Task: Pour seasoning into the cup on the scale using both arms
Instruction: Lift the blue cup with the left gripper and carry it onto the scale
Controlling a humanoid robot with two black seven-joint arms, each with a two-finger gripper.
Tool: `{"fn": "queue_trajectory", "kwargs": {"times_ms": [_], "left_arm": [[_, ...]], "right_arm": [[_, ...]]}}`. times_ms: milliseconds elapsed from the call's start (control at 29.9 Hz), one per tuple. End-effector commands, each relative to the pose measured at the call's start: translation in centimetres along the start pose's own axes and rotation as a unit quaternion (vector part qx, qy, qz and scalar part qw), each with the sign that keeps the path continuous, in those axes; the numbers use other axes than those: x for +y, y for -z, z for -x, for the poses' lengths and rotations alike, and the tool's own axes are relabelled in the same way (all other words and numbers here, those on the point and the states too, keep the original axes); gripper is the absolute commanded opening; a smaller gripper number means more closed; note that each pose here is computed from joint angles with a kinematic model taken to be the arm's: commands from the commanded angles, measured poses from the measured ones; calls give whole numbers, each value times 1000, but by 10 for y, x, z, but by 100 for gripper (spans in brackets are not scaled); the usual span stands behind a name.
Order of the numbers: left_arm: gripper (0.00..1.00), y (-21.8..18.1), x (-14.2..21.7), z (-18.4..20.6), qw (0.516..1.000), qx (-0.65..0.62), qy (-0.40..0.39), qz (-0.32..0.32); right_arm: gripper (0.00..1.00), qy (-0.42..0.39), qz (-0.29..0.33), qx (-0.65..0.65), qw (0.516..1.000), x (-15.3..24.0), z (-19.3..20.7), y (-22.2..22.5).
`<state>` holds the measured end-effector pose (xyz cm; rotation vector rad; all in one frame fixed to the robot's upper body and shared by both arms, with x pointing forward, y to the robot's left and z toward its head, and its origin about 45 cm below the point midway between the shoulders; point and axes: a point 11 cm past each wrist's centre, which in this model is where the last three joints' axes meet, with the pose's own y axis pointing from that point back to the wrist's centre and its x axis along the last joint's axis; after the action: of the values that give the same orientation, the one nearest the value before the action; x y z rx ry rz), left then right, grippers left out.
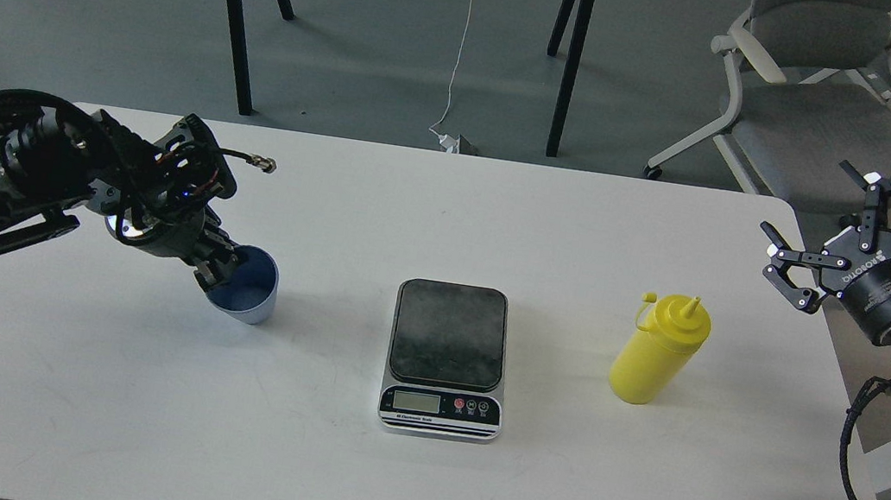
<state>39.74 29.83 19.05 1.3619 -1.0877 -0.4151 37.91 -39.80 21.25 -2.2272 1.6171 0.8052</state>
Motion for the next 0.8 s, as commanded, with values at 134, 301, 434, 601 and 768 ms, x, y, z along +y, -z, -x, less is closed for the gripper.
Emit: {"fn": "queue_trajectory", "kwargs": {"times_ms": [134, 301, 434, 601, 768], "left_arm": [[0, 9, 12, -17, 1000, -3, -6, -13], [0, 1, 20, -37, 999, -13, -29, -1], [0, -22, 36, -81, 995, -18, -84, 43], [0, -55, 38, -130, 988, -59, -117, 78], [0, -79, 35, -159, 983, -94, -128, 96]], "right_arm": [[100, 1, 0, -1, 1000, -1, 1, -1], [100, 1, 0, -1, 1000, -1, 1, -1], [100, 0, 3, 0, 1000, 0, 0, -2], [100, -1, 5, 1, 1000, 0, -1, -3], [100, 0, 5, -2, 1000, -1, 0, -5]]}}
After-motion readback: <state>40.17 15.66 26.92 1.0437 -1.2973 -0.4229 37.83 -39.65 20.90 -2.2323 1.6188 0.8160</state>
